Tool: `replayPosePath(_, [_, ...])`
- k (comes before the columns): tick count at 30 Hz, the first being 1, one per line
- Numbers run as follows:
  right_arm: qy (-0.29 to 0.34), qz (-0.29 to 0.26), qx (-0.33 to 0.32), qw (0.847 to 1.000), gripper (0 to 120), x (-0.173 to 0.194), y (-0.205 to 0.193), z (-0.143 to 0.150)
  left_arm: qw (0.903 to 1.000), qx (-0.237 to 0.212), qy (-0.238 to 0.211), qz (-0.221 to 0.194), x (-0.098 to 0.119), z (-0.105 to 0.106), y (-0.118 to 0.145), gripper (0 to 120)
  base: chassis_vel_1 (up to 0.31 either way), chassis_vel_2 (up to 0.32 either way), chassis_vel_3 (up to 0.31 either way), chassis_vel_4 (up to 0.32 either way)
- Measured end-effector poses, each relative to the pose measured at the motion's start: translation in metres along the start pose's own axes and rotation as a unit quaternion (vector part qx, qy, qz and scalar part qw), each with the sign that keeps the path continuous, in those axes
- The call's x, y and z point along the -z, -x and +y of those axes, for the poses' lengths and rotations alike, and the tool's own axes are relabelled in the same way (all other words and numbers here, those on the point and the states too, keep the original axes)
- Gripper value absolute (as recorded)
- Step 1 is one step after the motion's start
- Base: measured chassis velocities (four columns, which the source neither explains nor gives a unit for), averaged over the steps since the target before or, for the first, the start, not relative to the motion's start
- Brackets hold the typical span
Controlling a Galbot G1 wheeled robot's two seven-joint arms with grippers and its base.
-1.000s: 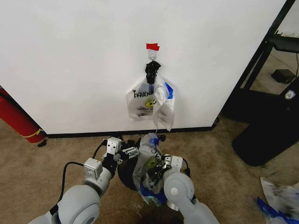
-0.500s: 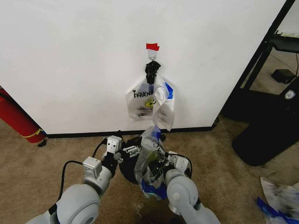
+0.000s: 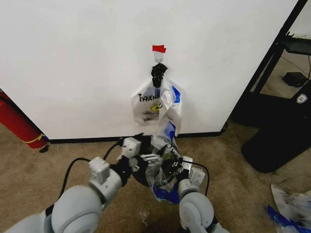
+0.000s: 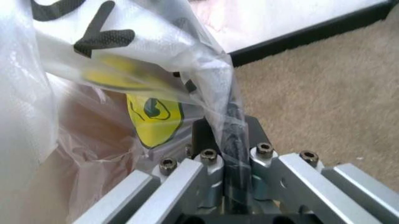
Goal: Pick up the garbage bag from the wall and place it over the trash bin.
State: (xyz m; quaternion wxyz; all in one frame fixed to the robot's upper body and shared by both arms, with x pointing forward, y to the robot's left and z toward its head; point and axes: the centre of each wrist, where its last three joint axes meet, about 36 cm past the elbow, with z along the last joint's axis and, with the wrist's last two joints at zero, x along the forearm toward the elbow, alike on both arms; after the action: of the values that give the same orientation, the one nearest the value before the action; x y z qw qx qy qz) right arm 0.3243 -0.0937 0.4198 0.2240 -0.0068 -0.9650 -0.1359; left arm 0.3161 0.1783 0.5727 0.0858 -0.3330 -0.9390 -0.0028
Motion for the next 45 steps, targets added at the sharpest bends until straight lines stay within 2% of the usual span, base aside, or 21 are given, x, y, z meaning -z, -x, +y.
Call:
replayPosePath(1, [0.0,0.0,0.0,1.0,0,0.0,0.0,0.0,1.0,0.0,0.0,0.0,0.0,0.0,0.0,99,0.0,0.0,0.0,0.0])
replayPosePath(5, [-0.021,-0.015,-0.008,1.0,0,-0.005,-0.002,0.001,0.9994,-0.006,0.006,0.034,0.003,-0.003,0.029,95,0.0,0.0,0.0,0.0])
replayPosePath(7, [-0.027,-0.018,-0.013,0.999,0,-0.008,-0.002,0.001,0.9985,-0.006,-0.003,0.054,-0.001,-0.008,0.045,90,0.0,0.0,0.0,0.0])
replayPosePath(10, [-0.031,-0.02,-0.018,0.999,0,-0.009,-0.001,0.0,0.9974,-0.002,-0.007,0.072,-0.003,-0.01,0.053,86,0.0,0.0,0.0,0.0])
replayPosePath(15, [-0.037,-0.023,-0.024,0.999,0,-0.011,-0.001,-0.002,0.9944,0.023,0.006,0.102,-0.012,-0.009,0.069,73,0.0,0.0,0.0,0.0])
replayPosePath(27, [-0.045,-0.021,-0.029,0.998,0,-0.016,0.004,-0.003,0.9926,0.029,0.01,0.117,-0.023,-0.014,0.097,70,0.0,0.0,0.0,0.0])
replayPosePath(32, [-0.052,-0.028,-0.027,0.998,0,-0.014,0.007,-0.006,0.9896,0.047,0.027,0.133,-0.031,-0.015,0.107,69,0.0,0.0,0.0,0.0])
replayPosePath(38, [-0.05,-0.032,-0.028,0.998,0,-0.013,0.009,-0.007,0.9888,0.065,0.039,0.128,-0.041,-0.019,0.118,46,0.0,0.0,0.0,0.0])
replayPosePath(39, [-0.05,-0.032,-0.028,0.998,0,-0.013,0.009,-0.007,0.9888,0.065,0.039,0.128,-0.041,-0.019,0.118,46,0.0,0.0,0.0,0.0])
replayPosePath(45, [-0.05,-0.029,-0.028,0.998,0,-0.014,0.01,-0.008,0.9892,0.066,0.038,0.125,-0.041,-0.02,0.118,20,0.0,0.0,0.0,0.0])
